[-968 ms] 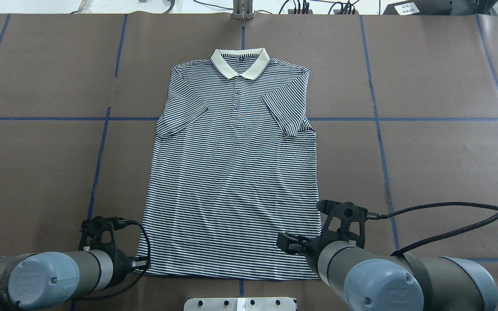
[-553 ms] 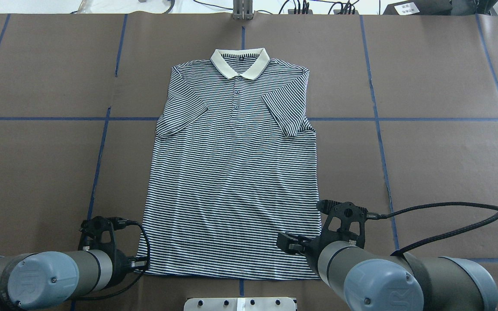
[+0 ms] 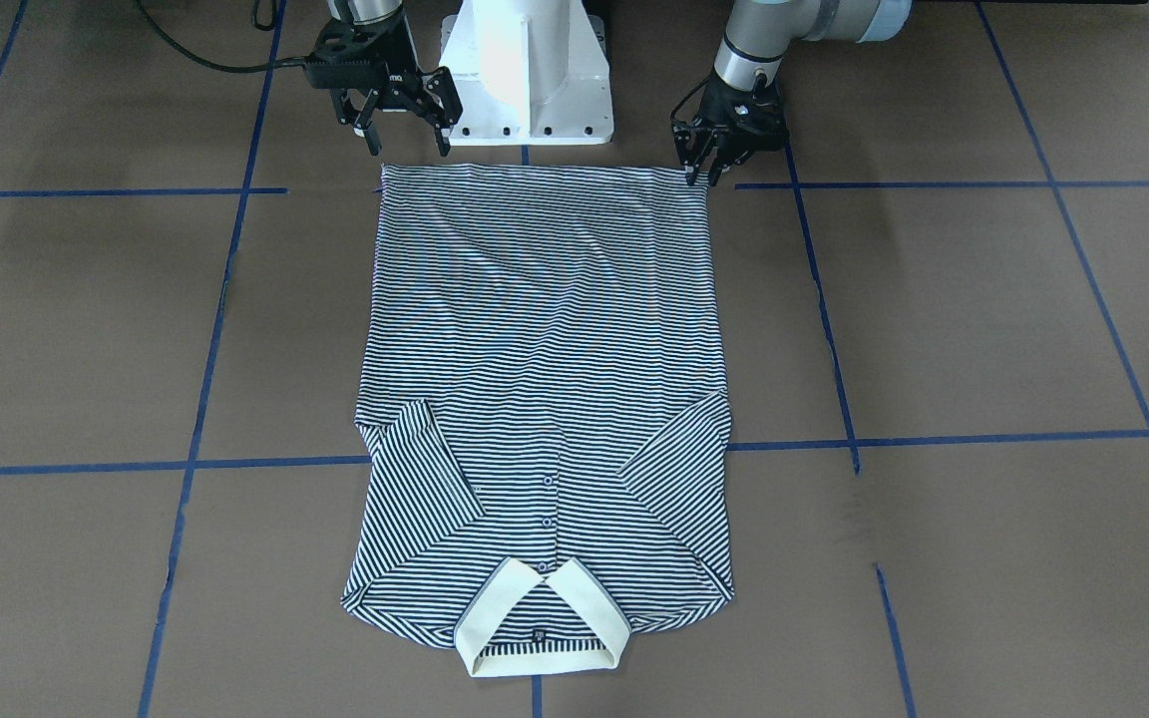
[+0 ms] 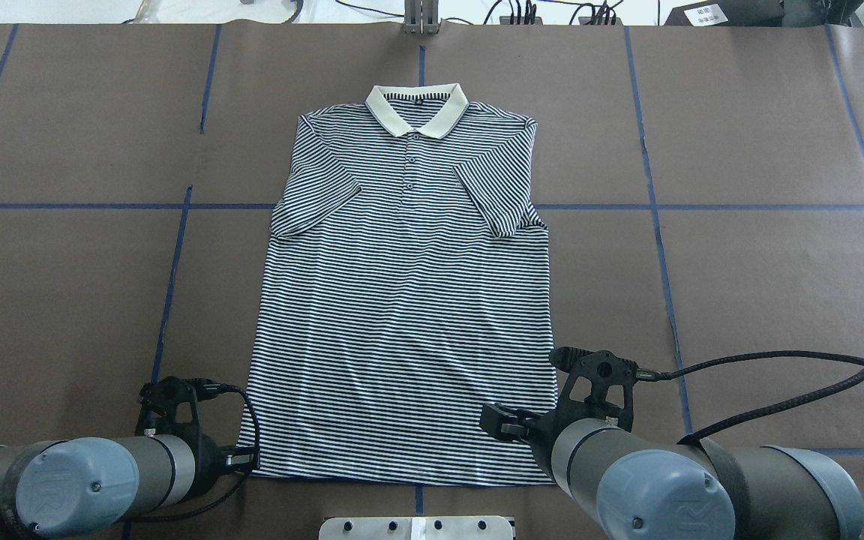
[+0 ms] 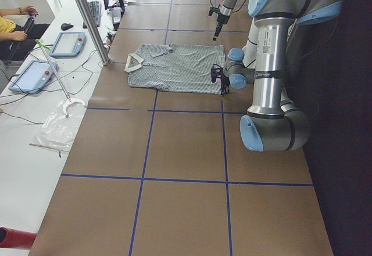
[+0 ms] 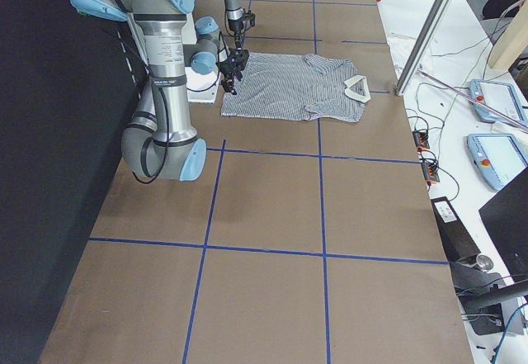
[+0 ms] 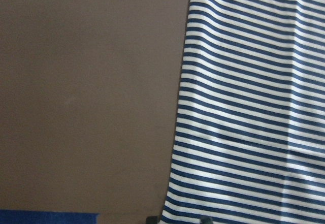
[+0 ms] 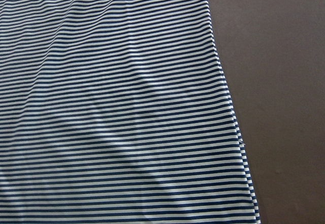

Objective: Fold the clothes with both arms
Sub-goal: 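Grasp the hem corners with both grippers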

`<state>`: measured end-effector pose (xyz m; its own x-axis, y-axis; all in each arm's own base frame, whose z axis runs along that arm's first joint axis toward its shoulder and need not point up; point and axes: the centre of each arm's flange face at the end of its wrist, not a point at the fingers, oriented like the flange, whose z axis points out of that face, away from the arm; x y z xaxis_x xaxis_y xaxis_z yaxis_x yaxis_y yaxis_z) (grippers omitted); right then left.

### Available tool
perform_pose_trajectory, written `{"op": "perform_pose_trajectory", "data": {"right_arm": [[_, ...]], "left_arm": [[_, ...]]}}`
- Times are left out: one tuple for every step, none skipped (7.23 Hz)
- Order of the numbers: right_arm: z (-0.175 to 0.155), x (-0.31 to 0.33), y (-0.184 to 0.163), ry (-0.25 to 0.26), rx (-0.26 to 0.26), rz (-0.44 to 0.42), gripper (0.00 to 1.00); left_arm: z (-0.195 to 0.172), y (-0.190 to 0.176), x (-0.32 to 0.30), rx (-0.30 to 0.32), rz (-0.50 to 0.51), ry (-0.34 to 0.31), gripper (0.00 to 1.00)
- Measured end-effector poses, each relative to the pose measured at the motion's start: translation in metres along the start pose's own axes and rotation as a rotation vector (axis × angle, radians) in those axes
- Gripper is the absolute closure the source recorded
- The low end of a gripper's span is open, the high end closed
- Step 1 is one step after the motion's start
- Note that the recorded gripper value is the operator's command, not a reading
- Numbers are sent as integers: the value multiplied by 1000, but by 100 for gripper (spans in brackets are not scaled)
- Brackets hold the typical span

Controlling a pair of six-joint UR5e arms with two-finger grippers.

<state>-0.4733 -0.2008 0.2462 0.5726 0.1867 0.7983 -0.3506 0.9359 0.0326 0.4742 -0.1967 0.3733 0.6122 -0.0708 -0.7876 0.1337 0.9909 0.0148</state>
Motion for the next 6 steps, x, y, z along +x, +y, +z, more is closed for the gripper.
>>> {"op": "perform_pose_trajectory", "data": {"right_arm": [[0, 0, 0, 0, 0, 0, 0], [0, 0, 0, 0, 0, 0, 0], [0, 0, 0, 0, 0, 0, 0], [0, 0, 0, 0, 0, 0, 0], [0, 0, 0, 0, 0, 0, 0], [0, 0, 0, 0, 0, 0, 0]], "left_arm": [[0, 0, 0, 0, 1, -2, 56], [2, 1, -1, -1, 1, -5, 56], [4, 1, -2, -2, 2, -9, 57], [6, 2, -2, -3, 3, -11, 74], [6, 3, -1, -5, 3, -9, 99], [6, 3, 0, -5, 3, -8, 100]]}}
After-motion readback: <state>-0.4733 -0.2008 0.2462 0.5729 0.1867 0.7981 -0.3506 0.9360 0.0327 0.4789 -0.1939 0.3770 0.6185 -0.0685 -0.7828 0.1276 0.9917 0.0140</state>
